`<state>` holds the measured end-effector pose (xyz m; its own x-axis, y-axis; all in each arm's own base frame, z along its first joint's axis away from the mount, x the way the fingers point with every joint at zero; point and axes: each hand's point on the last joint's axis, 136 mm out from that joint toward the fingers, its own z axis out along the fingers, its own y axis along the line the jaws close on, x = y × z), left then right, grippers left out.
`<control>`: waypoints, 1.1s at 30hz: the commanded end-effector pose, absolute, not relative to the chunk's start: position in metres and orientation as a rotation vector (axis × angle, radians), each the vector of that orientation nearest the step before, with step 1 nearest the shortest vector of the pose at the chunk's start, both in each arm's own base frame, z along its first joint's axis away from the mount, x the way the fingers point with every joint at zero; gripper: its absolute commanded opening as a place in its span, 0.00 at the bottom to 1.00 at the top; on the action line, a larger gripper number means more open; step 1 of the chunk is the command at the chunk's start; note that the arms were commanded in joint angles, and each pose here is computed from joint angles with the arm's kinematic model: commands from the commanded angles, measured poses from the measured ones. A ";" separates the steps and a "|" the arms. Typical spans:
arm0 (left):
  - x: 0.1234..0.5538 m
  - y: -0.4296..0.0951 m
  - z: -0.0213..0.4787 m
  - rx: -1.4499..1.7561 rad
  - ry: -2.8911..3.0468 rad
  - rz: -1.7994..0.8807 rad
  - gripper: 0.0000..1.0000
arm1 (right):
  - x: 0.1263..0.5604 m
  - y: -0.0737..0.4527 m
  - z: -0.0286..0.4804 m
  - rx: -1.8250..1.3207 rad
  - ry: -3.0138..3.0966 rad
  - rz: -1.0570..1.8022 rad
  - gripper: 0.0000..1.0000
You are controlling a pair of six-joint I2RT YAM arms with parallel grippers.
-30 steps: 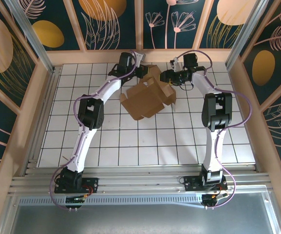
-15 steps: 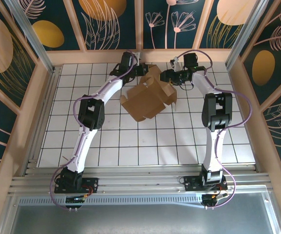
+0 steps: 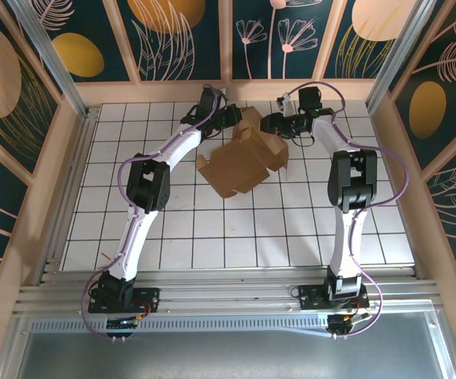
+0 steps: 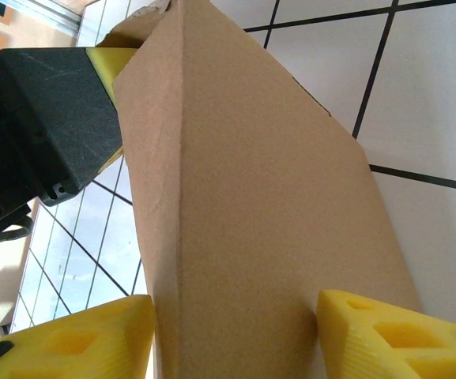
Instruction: Fold the paper box
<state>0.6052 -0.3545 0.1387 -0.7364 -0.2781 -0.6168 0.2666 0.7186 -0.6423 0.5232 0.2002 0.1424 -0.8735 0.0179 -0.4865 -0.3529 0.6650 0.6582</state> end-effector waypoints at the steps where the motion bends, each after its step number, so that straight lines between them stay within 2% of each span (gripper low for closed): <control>1: 0.549 -0.423 0.220 0.319 2.023 -1.240 0.16 | 0.511 0.208 0.113 -0.248 2.505 1.081 0.57; 4: 0.533 -0.427 0.221 0.447 2.004 -1.264 0.25 | 0.511 0.207 0.113 -0.248 2.506 1.077 0.57; 10: 0.515 -0.415 0.215 0.620 1.983 -1.140 0.35 | 0.511 0.206 0.108 -0.240 2.515 1.073 0.57; 14: 0.528 -0.397 0.214 0.562 2.035 -1.147 0.47 | 0.512 0.204 0.109 -0.237 2.514 1.066 0.57; 18: 0.550 -0.358 0.208 0.484 2.078 -1.041 0.61 | 0.512 0.204 0.111 -0.236 2.512 1.070 0.57; 24: 0.542 -0.319 0.233 0.463 1.983 -0.911 0.64 | 0.512 0.202 0.111 -0.238 2.515 1.059 0.57; 27: 0.536 -0.296 0.230 0.416 1.988 -0.794 0.64 | 0.513 0.203 0.111 -0.236 2.513 1.066 0.57; 30: 0.527 -0.276 0.210 0.348 2.050 -0.704 0.58 | 0.513 0.203 0.110 -0.233 2.514 1.069 0.57; 33: 0.525 -0.254 0.172 0.255 2.160 -0.638 0.58 | 0.512 0.203 0.110 -0.238 2.514 1.068 0.57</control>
